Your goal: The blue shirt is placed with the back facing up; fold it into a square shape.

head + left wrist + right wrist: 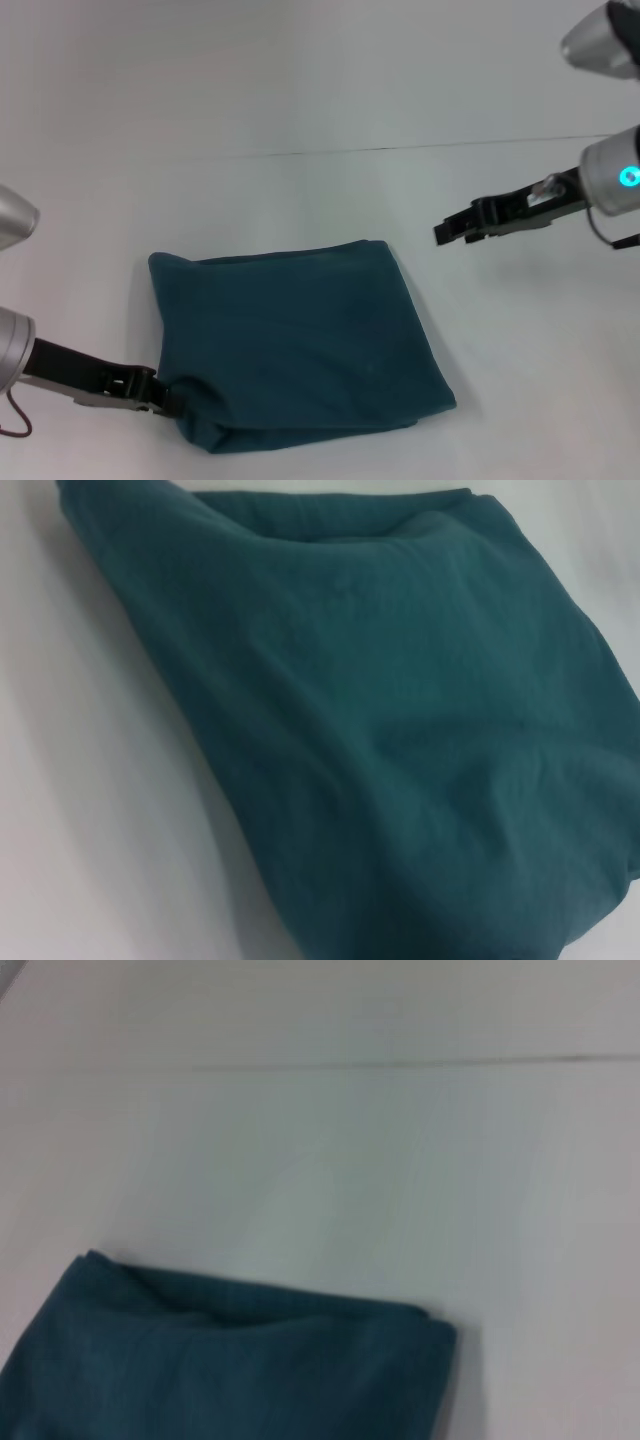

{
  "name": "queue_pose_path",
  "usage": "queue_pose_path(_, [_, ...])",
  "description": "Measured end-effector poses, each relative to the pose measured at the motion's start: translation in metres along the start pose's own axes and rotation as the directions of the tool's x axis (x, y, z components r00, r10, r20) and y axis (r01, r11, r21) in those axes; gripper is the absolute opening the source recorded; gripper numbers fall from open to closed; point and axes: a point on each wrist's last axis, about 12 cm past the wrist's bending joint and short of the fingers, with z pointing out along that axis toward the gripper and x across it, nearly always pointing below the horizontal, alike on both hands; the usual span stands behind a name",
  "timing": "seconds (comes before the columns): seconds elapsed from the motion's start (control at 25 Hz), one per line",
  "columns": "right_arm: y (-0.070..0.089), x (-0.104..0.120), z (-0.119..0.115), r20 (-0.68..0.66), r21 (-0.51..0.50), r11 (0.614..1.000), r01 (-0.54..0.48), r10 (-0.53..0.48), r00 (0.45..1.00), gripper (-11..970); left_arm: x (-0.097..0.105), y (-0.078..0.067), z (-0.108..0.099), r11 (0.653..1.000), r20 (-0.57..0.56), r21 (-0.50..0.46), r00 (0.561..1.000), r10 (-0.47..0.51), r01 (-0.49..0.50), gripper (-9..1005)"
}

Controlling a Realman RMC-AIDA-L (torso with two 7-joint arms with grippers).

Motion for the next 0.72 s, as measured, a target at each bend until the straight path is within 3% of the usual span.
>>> queue_pose_path(0.08, [0.003,0.001,0.015,-0.014,0.017,1.0,0.007,-0.007,1.0,469,-0.001,-0.001,0.0,1.0,-0.002,-0.001,1.0,0.004,-0.004,17])
queue_pose_path(0.32, [0.011,0.002,0.036,-0.027,0.033,0.999,0.025,-0.025,0.999,711,-0.003,-0.003,0.001,1.0,-0.005,-0.001,1.0,0.011,-0.011,18])
queue_pose_path(0.72, [0.02,0.007,0.061,-0.037,0.058,0.998,0.033,-0.031,0.999,724,-0.003,-0.002,0.001,1.0,-0.005,-0.003,1.0,0.015,-0.015,18])
